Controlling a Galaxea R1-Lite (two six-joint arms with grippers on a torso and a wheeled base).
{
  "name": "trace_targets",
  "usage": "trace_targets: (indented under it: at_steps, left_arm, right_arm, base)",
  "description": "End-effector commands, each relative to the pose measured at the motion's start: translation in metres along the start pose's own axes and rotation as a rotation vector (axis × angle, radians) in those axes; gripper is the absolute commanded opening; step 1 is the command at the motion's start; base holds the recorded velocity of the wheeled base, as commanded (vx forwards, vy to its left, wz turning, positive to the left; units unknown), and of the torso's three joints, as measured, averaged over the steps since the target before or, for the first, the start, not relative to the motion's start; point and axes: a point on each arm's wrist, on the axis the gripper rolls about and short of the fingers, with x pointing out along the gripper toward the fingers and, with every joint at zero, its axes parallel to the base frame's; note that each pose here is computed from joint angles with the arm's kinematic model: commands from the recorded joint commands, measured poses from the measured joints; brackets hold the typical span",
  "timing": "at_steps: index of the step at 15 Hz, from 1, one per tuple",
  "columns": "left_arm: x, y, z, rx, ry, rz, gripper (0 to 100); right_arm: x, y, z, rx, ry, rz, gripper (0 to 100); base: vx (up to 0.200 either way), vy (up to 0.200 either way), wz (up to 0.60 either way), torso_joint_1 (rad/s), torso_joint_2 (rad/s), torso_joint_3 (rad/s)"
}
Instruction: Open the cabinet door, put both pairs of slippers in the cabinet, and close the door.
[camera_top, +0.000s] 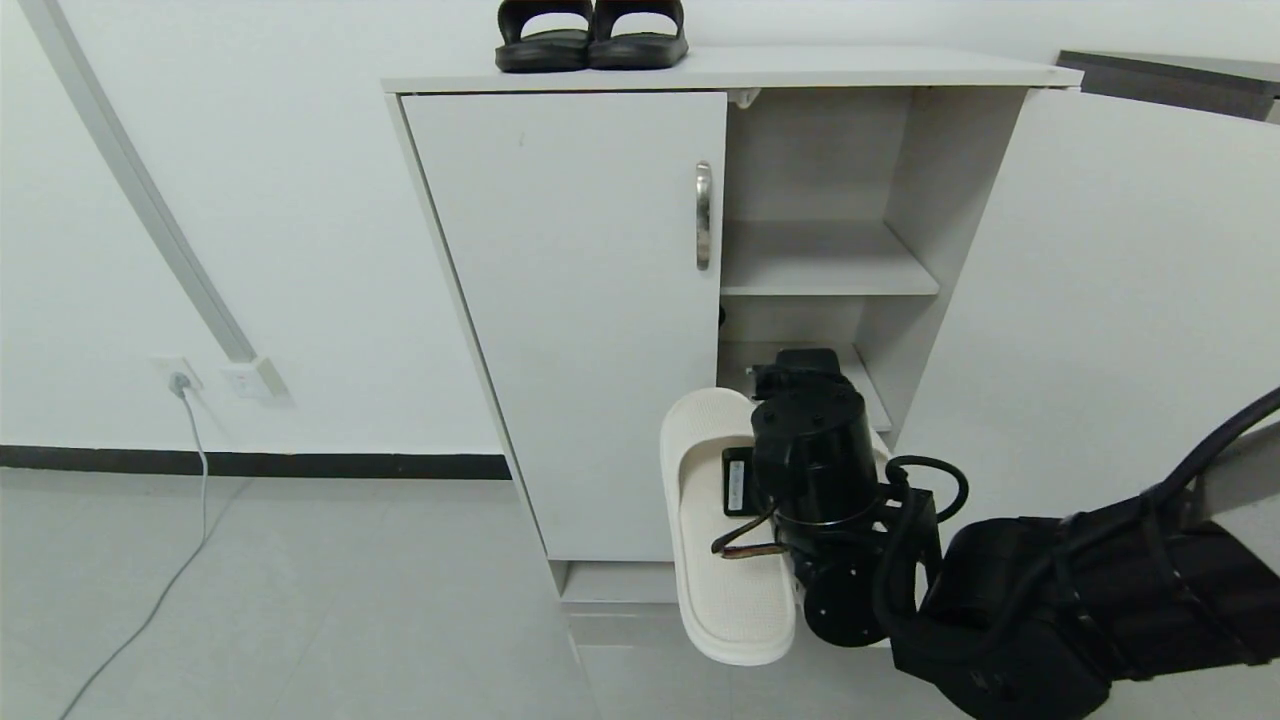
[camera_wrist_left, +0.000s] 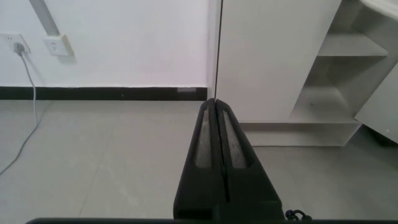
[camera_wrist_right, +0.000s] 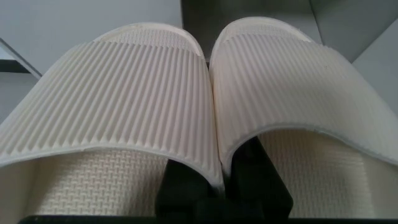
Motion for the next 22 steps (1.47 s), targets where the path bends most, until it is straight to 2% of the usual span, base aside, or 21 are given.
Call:
trace_targets:
  at_steps: [1, 3, 11, 22]
  left_arm:
    - [0.0, 0.0, 0.0, 0.0, 0.003, 0.001, 0]
    - [0.0, 0.0, 0.0, 0.0, 0.002, 0.001, 0]
    - [0.0, 0.0, 0.0, 0.0, 0.003, 0.001, 0]
    - [0.0, 0.0, 0.0, 0.002, 0.003, 0.001, 0]
  right_arm:
    - [0.008, 0.005, -0.013, -0.023, 0.021, -0.008, 0]
    - [0.007, 0.004, -0.013, -0.024, 0.022, -0.008, 0]
    - [0.018, -0.005, -0.019, -0.037, 0.037, -0.044, 0]
    - [0.038, -0.014, -0.037, -0.058, 0.066, -0.088, 0]
  base:
    - [0.0, 0.0, 0.0, 0.0, 0.0, 0.0]
    - [0.0, 0.0, 0.0, 0.0, 0.0, 0.0]
    - [0.0, -0.2, 0.0, 0.002, 0.0, 0.005]
    - [0.0, 0.0, 0.0, 0.0, 0.0, 0.0]
